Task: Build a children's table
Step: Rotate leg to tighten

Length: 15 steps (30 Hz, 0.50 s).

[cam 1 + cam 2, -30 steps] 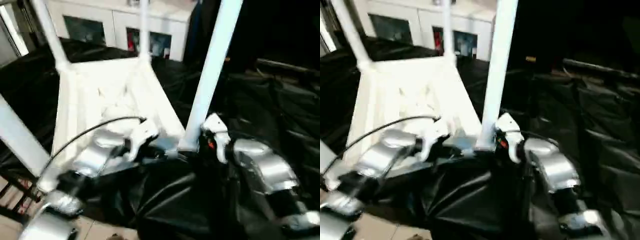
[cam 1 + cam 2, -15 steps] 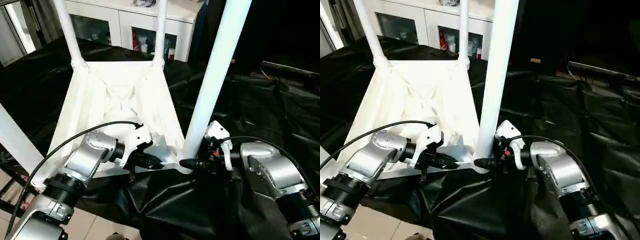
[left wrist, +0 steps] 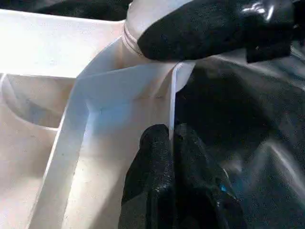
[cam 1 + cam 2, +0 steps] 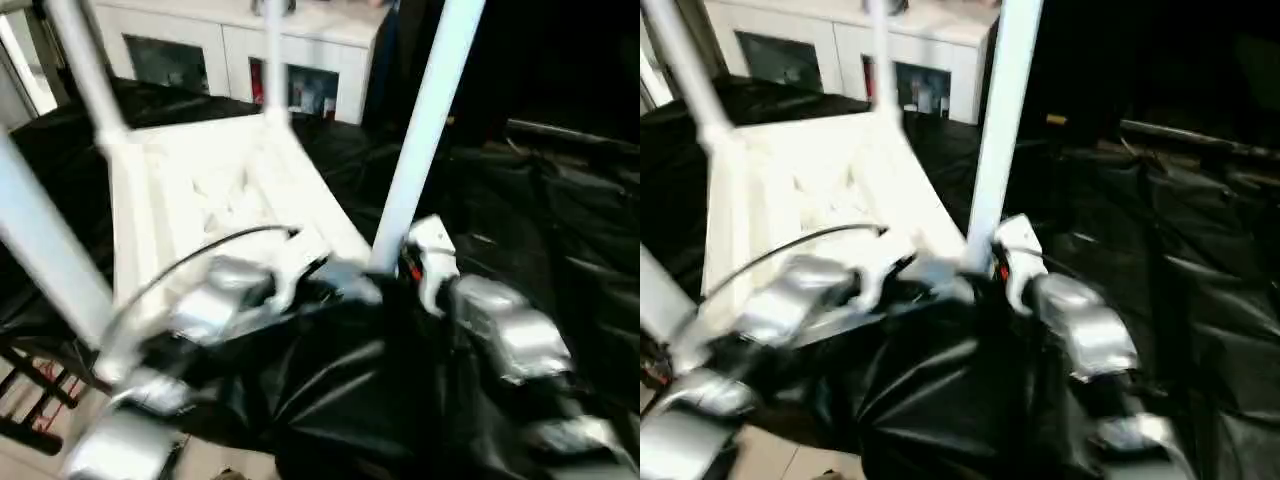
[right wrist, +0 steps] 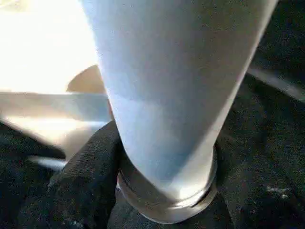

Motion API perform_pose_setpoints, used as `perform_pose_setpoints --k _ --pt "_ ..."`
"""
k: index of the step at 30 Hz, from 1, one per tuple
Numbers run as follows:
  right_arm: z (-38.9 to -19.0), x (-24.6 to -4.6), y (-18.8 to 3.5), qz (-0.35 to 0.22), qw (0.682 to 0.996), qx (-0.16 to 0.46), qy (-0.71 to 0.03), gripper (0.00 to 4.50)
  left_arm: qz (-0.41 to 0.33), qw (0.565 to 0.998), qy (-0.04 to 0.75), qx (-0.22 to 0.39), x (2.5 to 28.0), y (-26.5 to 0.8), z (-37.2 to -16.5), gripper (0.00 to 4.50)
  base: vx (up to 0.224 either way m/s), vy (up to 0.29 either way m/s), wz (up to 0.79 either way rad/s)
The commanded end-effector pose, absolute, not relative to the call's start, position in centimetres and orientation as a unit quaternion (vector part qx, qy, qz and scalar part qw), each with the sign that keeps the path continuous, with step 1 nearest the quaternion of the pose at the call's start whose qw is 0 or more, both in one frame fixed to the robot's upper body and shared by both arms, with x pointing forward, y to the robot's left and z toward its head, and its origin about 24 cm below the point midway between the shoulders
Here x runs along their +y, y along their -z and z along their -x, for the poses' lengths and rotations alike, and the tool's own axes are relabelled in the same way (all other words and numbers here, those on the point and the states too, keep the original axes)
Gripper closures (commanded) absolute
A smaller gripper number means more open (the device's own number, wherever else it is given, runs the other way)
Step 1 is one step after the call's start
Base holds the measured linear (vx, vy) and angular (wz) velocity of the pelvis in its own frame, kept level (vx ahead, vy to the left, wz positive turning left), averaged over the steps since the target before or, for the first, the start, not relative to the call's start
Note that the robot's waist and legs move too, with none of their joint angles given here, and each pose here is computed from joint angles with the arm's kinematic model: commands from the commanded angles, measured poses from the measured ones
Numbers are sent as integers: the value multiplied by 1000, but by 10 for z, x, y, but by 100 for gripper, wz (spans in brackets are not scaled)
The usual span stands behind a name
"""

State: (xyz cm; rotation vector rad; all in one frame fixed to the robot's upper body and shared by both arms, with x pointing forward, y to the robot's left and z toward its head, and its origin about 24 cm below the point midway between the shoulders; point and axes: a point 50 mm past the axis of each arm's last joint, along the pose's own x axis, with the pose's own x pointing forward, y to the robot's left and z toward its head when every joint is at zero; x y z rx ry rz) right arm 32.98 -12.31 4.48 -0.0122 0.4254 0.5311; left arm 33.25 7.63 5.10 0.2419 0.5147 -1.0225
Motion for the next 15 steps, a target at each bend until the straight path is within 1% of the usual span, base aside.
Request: perform_pose_setpoints --k 1,2,4,5,7,9,11,12,13,14,15 --pt "-322 -93 -28 0 926 246 -286 188 -82 845 501 168 46 -79 -339 450 0 0 0" --pt "-323 -88 -29 -7 927 239 -288 118 -86 842 506 164 43 -78 -337 450 0 0 0" --pt "-321 -85 -30 -16 925 237 -298 118 -89 835 519 162 40 -76 -333 450 0 0 0" --pt "-321 -84 -31 -18 924 237 -299 110 -89 828 530 159 39 -75 -330 450 0 0 0" --pt "-321 -85 -31 -15 923 234 -305 77 -89 820 543 160 38 -73 -326 450 0 0 0" --pt "-321 -88 -32 -9 923 231 -307 67 -95 813 553 156 38 -72 -324 450 0 0 0" --pt "-317 -92 -34 7 913 229 -338 45 -98 809 558 156 41 -71 -323 450 0 0 0" --pt "-307 -100 -39 26 889 224 -399 45 -102 802 568 158 45 -69 -321 450 0 0 0" --pt "-307 -100 -39 26 889 224 -399 45 -102 802 568 158 45 -69 -321 450 0 0 0" --pt "-301 -106 -43 39 878 211 -429 45 -106 798 571 160 48 -68 -320 450 0 0 0" --pt "-295 -135 -52 50 869 207 -447 45 -116 785 586 163 56 -67 -319 450 0 0 0"
